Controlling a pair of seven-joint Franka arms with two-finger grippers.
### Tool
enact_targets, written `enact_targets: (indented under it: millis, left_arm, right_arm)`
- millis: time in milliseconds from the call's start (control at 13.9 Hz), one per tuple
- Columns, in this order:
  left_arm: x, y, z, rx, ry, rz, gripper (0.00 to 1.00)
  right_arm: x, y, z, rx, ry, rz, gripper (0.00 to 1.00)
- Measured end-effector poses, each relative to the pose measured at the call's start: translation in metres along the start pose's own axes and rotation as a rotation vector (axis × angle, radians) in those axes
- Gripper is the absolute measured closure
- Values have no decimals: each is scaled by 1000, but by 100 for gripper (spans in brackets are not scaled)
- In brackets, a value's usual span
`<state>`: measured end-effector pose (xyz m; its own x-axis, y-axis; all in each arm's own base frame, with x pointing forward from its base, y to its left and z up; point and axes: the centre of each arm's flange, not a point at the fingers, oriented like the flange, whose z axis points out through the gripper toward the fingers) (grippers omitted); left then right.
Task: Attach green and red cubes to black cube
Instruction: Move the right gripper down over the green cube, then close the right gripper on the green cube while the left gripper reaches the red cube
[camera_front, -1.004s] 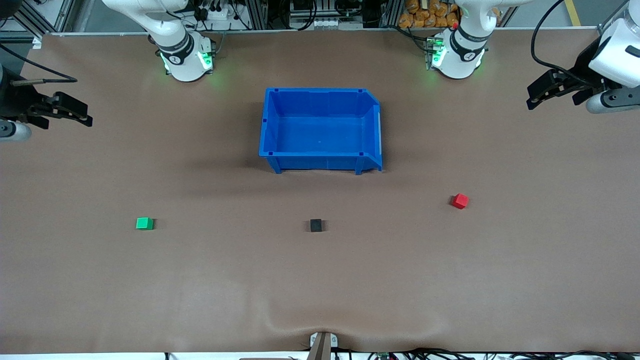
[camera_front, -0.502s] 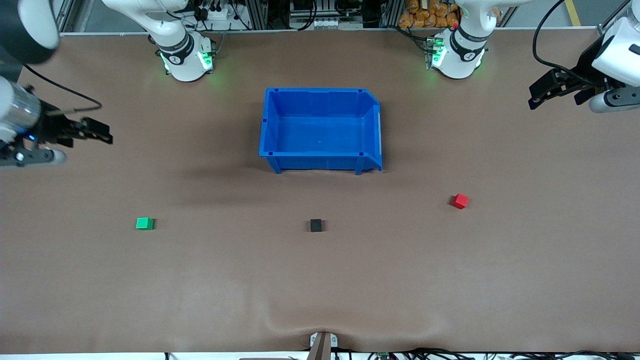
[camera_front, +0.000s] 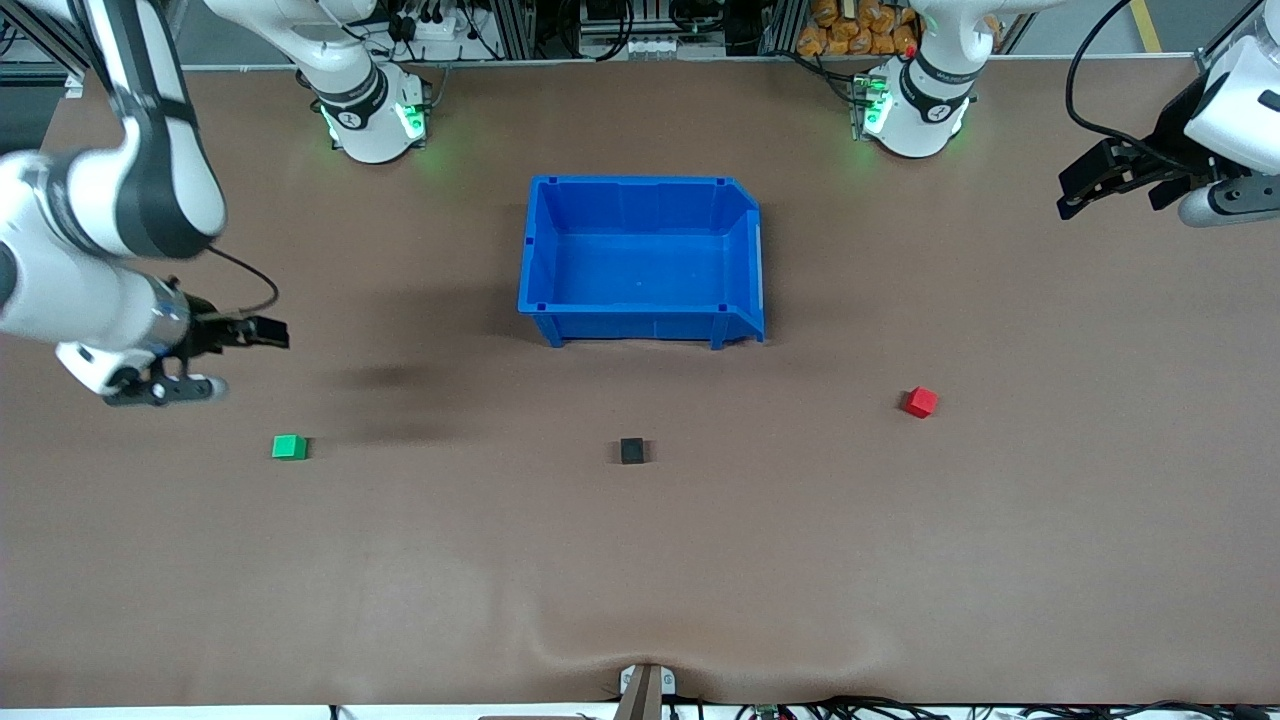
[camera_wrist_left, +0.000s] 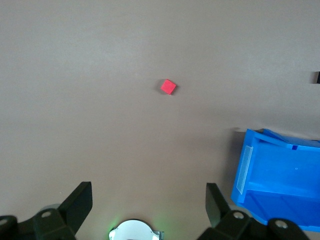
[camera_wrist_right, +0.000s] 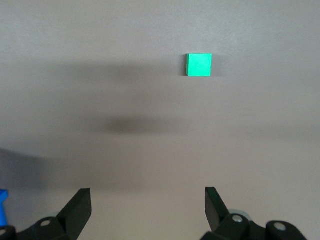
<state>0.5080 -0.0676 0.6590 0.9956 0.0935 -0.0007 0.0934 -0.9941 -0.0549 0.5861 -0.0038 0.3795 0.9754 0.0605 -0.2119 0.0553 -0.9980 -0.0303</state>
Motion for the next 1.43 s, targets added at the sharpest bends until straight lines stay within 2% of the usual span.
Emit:
enact_targets:
  millis: [215,430,717,1076,1435]
  left_arm:
    - [2,0,5,2,-14,1,0]
    - [10,2,19,4,-41,3,0]
    - [21,14,44,7,-90,24,0]
    - [26,17,91,15,-127,19,0]
    - [29,18,147,15,-116,-60,0]
  right_arm:
    - [24,5,55,-1,-6,5,0]
    - [37,20,91,-3,19,31,0]
    - [51,50,114,-7,95,70,0]
    - [74,67,157,-46,227,38,0]
    - [82,69,188,-51,218,32,0]
